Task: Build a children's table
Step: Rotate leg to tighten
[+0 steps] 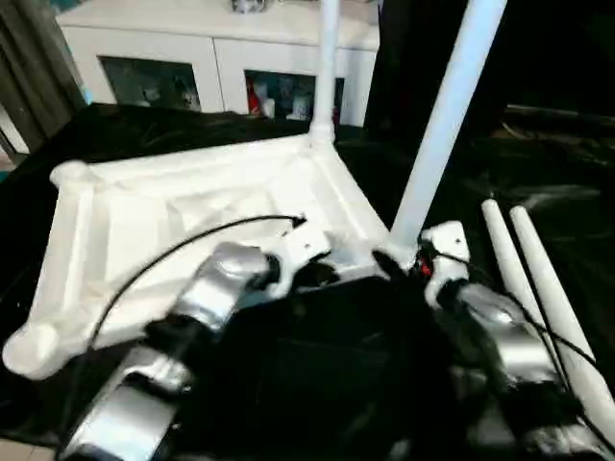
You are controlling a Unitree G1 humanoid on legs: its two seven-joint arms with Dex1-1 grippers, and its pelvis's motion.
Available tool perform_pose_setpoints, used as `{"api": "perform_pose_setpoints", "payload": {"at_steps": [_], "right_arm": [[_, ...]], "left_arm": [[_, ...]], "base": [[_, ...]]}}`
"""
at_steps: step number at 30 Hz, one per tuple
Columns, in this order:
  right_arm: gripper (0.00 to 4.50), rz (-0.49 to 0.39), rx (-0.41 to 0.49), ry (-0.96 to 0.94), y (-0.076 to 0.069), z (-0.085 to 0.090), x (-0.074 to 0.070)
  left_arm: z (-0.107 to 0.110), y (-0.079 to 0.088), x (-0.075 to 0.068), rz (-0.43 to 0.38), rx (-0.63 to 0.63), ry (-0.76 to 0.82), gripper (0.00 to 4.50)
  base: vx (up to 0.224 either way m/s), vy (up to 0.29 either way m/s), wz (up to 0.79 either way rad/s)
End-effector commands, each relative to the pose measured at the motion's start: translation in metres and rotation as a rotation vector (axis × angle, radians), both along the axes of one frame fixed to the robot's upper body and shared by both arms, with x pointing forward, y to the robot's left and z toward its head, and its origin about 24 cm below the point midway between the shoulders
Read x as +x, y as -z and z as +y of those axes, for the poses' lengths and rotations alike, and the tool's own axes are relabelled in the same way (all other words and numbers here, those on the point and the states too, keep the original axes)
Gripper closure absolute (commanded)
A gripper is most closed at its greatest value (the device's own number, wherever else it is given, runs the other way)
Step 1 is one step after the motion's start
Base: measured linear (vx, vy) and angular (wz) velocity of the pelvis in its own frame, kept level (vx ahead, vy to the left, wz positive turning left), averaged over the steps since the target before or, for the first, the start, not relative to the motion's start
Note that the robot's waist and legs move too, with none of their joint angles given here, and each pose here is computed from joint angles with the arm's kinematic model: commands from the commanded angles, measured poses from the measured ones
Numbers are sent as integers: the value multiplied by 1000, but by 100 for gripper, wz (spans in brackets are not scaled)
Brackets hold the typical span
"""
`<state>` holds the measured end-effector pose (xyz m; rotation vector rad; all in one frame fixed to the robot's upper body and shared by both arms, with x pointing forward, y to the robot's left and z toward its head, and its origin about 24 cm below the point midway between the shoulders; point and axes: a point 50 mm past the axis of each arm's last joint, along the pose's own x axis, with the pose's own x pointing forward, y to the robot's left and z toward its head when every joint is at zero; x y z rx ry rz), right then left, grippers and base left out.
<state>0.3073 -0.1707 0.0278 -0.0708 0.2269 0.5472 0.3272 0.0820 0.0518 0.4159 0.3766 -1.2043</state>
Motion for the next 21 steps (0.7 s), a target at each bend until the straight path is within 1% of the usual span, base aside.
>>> {"api": "perform_pose_setpoints", "payload": {"at_steps": [1, 2, 5, 11, 12, 15, 17, 20, 21], "right_arm": [[79, 14, -17, -132, -1, 3, -9], [79, 20, -24, -177, -2, -1, -13], [79, 28, -26, -237, -6, -6, -20], [79, 37, -2, -299, -12, -8, -24], [103, 40, 0, -306, -12, -9, -24], [103, 55, 8, -330, -12, -8, -25], [134, 60, 8, -338, -12, -8, -26], [156, 66, 14, -347, -12, -7, -26], [156, 69, 14, -351, -11, -7, -26]], "left_arm": [[-3, -1, -9, 21, -65, 96, 450], [2, -1, -12, 35, -59, 131, 450], [10, 1, -17, 51, -41, 177, 450], [15, 0, -19, 56, -45, 193, 450], [16, 0, -20, 57, -45, 194, 450], [17, 0, -21, 63, -48, 195, 450], [18, 0, -21, 63, -49, 194, 450], [18, 1, -21, 64, -48, 193, 450], [18, 1, -21, 65, -48, 192, 450]], "base": [[0, 0, 0], [0, 0, 0], [0, 0, 0], [0, 0, 0], [0, 0, 0], [0, 0, 0], [0, 0, 0], [0, 0, 0], [0, 0, 0]]}}
